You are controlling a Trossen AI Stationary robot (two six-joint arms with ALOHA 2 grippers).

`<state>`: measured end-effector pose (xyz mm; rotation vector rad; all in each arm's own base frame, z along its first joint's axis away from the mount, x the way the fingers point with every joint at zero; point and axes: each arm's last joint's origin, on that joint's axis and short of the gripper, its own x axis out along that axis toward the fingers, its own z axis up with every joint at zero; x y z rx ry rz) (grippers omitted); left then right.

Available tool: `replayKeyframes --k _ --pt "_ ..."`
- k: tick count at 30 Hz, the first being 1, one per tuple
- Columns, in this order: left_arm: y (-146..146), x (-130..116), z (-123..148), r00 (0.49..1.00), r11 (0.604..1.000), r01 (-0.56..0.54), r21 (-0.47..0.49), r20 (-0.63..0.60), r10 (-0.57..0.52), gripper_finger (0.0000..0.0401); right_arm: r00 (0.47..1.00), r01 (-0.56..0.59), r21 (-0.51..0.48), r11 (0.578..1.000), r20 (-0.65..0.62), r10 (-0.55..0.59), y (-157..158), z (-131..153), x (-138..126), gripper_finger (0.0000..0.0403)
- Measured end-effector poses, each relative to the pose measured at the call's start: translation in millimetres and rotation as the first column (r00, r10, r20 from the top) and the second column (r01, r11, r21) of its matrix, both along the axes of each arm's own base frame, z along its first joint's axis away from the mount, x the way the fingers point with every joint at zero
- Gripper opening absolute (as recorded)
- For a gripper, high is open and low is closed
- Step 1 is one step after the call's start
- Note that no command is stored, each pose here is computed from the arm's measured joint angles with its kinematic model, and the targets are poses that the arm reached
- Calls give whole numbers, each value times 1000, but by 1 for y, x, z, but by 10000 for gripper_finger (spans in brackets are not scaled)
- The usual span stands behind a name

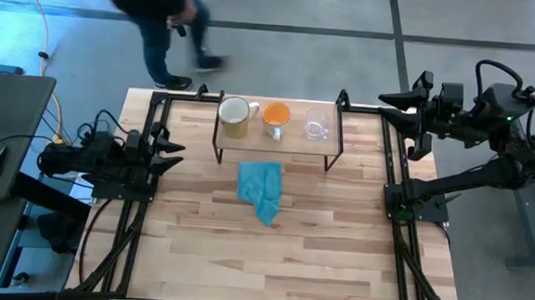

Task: Stack small to large cups/mugs on shelf
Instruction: Return to Home Position

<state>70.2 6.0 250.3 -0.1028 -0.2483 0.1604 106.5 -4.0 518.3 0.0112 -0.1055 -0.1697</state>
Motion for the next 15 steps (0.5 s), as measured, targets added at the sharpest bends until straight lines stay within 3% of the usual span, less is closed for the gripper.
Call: replayKeyframes --k 15 --pt "1 16 -35 987 1000 -14 9 158 12 138 1000 -11 3 1000 4 11 1 0 -1 133"
